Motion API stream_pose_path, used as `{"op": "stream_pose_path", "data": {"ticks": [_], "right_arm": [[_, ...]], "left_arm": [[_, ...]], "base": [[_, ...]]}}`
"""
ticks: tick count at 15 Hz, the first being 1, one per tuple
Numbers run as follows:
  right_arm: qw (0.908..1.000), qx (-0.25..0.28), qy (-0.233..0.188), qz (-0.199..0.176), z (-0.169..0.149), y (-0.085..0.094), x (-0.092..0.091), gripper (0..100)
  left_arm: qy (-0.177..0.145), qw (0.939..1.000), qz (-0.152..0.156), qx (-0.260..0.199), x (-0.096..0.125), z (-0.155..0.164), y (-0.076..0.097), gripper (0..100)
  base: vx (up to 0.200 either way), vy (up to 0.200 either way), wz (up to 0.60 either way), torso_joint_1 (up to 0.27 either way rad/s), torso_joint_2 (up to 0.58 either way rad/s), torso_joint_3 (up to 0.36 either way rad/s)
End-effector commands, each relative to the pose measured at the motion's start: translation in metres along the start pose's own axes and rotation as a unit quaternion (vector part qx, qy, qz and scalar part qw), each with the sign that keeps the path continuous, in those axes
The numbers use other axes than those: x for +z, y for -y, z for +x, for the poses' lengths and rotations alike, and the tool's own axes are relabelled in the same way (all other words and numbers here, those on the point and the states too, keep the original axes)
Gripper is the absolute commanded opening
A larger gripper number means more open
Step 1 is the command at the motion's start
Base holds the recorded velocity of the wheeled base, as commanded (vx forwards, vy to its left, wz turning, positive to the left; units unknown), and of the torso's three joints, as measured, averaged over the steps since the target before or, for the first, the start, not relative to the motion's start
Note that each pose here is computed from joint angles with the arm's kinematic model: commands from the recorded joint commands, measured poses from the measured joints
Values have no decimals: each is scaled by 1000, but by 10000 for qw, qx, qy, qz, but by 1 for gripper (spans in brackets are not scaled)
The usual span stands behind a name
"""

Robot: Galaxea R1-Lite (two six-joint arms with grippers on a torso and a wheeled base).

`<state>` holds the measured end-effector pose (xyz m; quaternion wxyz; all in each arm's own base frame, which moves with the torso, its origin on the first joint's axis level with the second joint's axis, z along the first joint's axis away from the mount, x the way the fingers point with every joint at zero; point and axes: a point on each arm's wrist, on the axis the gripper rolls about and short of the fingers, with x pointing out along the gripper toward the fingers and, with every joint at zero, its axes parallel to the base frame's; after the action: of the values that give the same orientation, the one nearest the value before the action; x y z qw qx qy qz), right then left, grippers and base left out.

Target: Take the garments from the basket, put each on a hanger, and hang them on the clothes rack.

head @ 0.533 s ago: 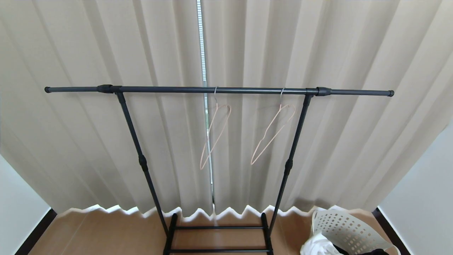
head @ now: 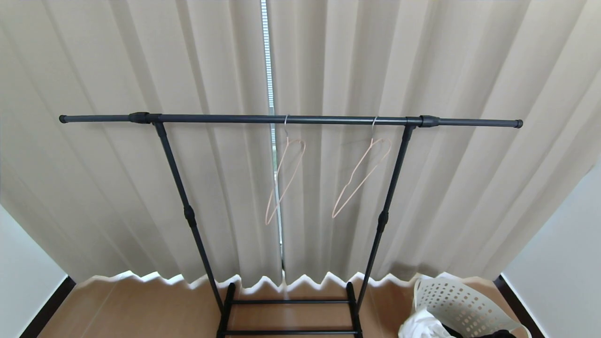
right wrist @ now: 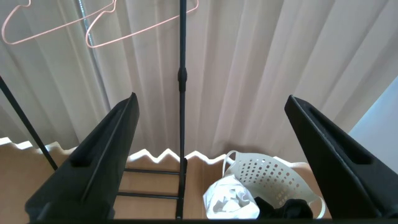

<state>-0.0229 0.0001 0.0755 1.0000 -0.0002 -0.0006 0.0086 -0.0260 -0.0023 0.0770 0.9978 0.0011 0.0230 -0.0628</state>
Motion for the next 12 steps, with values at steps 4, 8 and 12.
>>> {"op": "stream_pose_path", "data": {"ticks": [4,8,12], "right_arm": [[10000,6,-6,-5,0,0,0,100],[10000,21,-6,-5,0,0,0,100],[10000,29,-6,-21,0,0,0,100]], "left_arm": [[-6,10000,-1,-1,0,0,0,100],[-6,10000,-24,-1,0,0,0,100],[-6,10000,-16,-1,0,0,0,100]], "base": [[0,0,0,0,0,0],[0,0,0,0,0,0],[0,0,0,0,0,0]]}}
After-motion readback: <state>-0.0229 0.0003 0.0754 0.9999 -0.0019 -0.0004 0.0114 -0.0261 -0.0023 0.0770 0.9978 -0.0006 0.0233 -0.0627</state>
